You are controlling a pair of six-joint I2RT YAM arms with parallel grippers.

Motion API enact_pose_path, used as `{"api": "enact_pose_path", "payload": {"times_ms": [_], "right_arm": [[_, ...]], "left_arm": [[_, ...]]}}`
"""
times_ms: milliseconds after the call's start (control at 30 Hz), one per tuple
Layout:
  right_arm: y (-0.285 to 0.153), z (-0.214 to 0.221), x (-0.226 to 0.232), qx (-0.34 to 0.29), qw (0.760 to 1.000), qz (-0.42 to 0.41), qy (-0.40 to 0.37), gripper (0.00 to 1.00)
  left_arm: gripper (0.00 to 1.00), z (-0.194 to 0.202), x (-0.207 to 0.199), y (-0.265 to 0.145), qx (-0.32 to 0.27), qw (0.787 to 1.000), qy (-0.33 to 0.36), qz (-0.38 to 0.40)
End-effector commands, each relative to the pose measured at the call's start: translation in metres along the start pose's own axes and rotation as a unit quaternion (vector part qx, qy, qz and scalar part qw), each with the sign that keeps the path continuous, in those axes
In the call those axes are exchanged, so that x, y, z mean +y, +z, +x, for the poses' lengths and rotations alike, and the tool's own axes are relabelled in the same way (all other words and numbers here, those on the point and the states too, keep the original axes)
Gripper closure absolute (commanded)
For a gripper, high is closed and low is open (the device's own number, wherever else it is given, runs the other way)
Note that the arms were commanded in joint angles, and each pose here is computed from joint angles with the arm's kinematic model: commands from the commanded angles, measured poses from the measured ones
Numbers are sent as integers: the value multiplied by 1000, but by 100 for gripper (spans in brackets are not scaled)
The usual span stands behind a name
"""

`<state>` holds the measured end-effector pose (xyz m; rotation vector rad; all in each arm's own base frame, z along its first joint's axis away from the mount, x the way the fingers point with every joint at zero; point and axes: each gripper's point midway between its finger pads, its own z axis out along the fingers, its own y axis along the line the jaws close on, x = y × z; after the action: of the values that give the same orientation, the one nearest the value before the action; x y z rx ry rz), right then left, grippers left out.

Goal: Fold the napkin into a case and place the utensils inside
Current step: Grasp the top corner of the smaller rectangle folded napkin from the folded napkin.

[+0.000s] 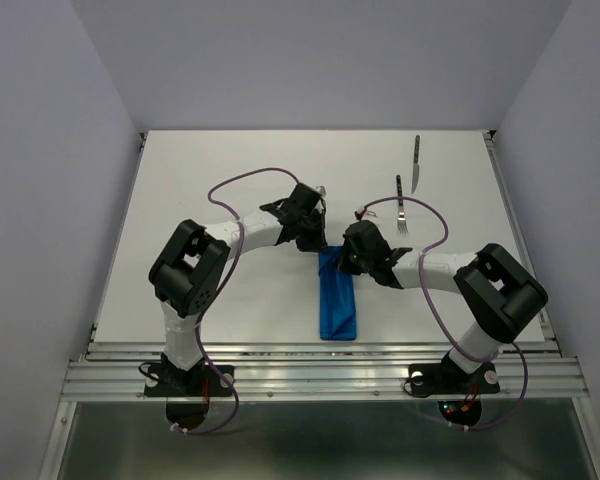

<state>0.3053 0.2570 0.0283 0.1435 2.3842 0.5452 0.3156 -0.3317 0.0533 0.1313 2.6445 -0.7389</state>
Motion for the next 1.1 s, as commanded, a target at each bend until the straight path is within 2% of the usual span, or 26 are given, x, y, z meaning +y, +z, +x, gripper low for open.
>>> {"api": "enact_pose_path", "payload": {"times_ms": [0, 400, 733, 933, 1067], "right_arm": [[0, 0, -5, 0, 1000, 9, -3, 99], [-2, -2, -5, -3, 1000, 11, -4, 99], [-2, -4, -4, -4, 1000, 12, -4, 99], [-1, -2, -6, -2, 1000, 15, -5, 99], [0, -2, -6, -2, 1000, 16, -5, 99]], "left_arm": [[100, 7, -15, 2, 10, 999, 19, 34], [100, 16, -23, 17, 30, 998, 22, 54], [100, 28, -9, 34, 47, 998, 13, 41], [100, 16, -21, 11, 22, 999, 20, 39], [100, -3, -36, -22, -13, 999, 28, 45]]}}
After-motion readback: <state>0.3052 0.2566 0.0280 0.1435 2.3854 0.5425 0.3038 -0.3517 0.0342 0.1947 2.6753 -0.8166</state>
